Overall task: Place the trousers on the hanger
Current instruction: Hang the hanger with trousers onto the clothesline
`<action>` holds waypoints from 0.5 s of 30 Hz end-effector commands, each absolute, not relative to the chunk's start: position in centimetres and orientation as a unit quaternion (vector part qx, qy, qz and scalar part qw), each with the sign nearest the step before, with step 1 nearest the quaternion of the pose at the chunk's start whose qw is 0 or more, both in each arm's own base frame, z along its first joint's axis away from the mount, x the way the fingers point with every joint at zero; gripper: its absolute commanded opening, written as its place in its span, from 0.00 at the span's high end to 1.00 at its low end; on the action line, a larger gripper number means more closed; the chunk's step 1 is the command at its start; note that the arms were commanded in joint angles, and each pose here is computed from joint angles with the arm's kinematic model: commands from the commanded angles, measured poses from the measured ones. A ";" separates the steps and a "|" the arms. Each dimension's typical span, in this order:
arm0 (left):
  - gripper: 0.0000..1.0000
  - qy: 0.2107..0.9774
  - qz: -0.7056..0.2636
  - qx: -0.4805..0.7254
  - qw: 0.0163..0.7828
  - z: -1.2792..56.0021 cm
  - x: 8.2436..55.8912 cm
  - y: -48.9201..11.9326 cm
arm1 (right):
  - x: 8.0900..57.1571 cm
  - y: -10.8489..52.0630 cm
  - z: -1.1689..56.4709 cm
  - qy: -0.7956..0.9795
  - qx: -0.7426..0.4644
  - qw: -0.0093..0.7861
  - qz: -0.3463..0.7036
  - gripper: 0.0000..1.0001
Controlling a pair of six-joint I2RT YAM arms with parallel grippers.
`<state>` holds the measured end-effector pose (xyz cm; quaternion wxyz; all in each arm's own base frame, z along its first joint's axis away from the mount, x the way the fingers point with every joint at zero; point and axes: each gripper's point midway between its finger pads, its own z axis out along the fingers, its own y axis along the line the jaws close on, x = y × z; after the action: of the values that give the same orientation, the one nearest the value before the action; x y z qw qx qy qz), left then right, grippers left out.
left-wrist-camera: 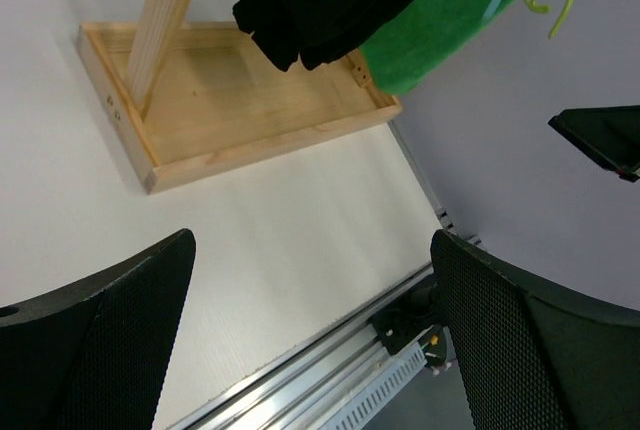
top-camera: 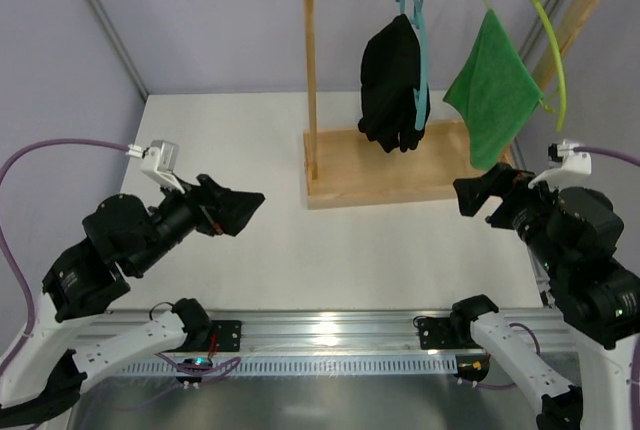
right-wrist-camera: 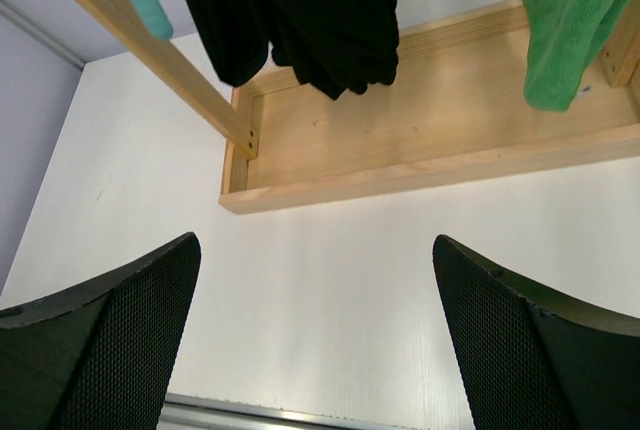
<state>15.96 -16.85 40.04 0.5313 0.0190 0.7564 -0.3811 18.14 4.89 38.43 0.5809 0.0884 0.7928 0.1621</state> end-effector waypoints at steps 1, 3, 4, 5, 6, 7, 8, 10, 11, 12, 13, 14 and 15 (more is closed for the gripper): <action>0.00 0.751 -0.388 0.047 0.532 38.2 14.7 -16.3 | 15.7 5.8 37.6 0.782 0.076 0.583 0.209 0.00; 0.00 0.736 -0.407 0.035 0.540 37.9 14.1 -15.7 | 14.8 6.0 37.2 0.777 0.070 0.586 0.220 0.00; 0.00 0.730 -0.413 0.030 0.544 38.1 13.9 -15.3 | 14.6 6.0 37.0 0.776 0.069 0.586 0.222 0.00; 0.00 0.729 -0.412 0.026 0.546 37.8 13.8 -15.1 | 14.2 6.5 36.9 0.775 0.059 0.583 0.236 0.00; 0.00 0.722 -0.417 0.023 0.552 38.2 13.5 -14.6 | 13.9 6.8 36.4 0.776 0.056 0.579 0.245 0.00; 0.00 0.722 -0.415 0.020 0.554 38.2 13.5 -14.4 | 13.8 6.9 36.2 0.776 0.055 0.577 0.249 0.00; 0.00 0.722 -0.413 0.019 0.555 38.2 13.5 -14.2 | 13.7 7.2 36.2 0.774 0.050 0.578 0.255 0.00; 0.00 0.723 -0.410 0.018 0.556 38.4 13.4 -13.9 | 13.5 7.5 35.8 0.772 0.048 0.575 0.266 0.00; 0.00 0.724 -0.408 0.017 0.557 38.4 13.4 -13.8 | 13.6 7.6 35.8 0.770 0.049 0.576 0.269 0.00; 0.00 0.725 -0.408 0.019 0.555 38.4 13.4 -13.9 | 13.6 7.6 35.6 0.771 0.050 0.576 0.269 0.00; 0.00 0.726 -0.409 0.022 0.552 38.3 13.4 -14.1 | 13.6 7.6 35.6 0.770 0.050 0.576 0.269 0.00; 0.00 0.727 -0.409 0.025 0.551 38.2 13.3 -14.2 | 13.6 7.5 35.7 0.769 0.051 0.577 0.269 0.00; 0.00 0.728 -0.410 0.026 0.549 38.2 13.3 -14.3 | 13.6 7.5 35.9 0.768 0.051 0.579 0.269 0.00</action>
<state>13.27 -14.12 37.02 0.5414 0.0233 0.7380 -0.4022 13.61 6.93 34.27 0.5609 0.0579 0.7884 0.2460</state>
